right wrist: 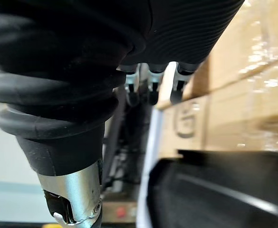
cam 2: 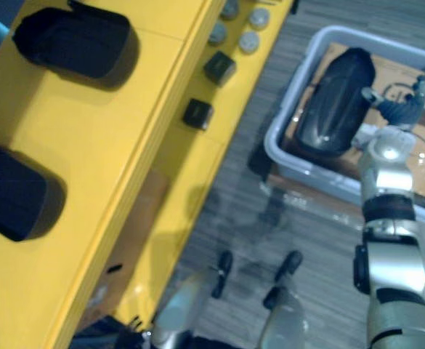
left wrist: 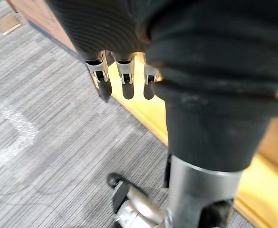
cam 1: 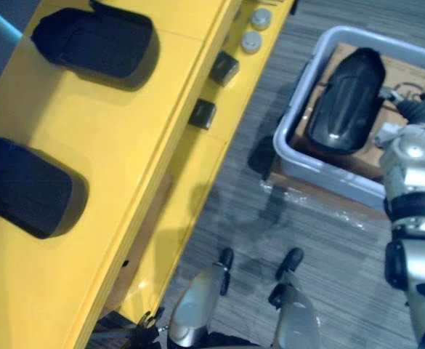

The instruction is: Walk over and take plastic housings, then place them on the shelf

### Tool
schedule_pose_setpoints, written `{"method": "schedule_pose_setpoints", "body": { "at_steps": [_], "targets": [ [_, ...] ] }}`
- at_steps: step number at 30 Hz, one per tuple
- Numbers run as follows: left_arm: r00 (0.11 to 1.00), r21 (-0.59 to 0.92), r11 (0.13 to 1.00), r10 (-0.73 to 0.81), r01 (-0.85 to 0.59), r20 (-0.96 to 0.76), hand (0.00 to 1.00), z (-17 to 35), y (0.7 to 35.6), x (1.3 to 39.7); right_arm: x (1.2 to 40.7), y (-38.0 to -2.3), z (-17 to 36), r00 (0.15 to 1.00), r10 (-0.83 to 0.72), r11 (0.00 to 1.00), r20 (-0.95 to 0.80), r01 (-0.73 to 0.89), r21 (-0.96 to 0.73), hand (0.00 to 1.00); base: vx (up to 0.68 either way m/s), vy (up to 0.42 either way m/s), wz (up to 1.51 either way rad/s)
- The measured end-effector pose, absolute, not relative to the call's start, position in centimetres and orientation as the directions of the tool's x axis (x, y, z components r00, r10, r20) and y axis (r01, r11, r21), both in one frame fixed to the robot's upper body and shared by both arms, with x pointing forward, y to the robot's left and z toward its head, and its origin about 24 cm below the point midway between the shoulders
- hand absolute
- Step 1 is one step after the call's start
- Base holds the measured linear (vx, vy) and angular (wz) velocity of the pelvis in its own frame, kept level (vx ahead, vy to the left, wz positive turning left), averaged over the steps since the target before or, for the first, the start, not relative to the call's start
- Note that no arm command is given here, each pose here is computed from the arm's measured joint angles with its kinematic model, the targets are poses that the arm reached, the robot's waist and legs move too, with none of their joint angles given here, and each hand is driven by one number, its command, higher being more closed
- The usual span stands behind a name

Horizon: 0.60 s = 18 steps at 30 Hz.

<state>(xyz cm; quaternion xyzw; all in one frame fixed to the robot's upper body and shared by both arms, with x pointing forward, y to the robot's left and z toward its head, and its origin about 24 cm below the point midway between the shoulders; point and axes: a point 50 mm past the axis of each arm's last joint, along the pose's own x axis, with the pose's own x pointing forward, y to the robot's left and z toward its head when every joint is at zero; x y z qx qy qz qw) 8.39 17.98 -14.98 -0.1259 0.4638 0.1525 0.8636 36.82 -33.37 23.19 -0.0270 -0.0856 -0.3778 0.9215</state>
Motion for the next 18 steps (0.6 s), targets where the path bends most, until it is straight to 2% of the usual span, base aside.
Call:
{"method": "schedule_pose_setpoints", "body": {
  "at_steps": [11,15,18],
  "targets": [
    [0.541,-0.128,0.915,0.109,-0.382,-0.834,0.0,-15.2,16.4,9.2,35.2,-36.9,21.8,0.527,-0.85,0.526,-0.009,0.847,-0.074,0.0,-0.09,0.003,0.04],
    [0.551,-0.142,0.914,0.1,-0.38,-0.828,0.0,-15.0,15.8,10.0,34.4,-38.0,21.4,0.492,-0.869,0.494,-0.052,0.86,-0.124,0.0,-0.08,0.02,0.01],
    [0.571,-0.17,0.917,0.074,-0.361,-0.818,0.0,-14.9,15.0,10.4,34.0,-38.7,22.0,0.491,-0.871,0.486,-0.02,0.855,-0.182,0.0,-0.05,0.021,0.05]
  ]
}}
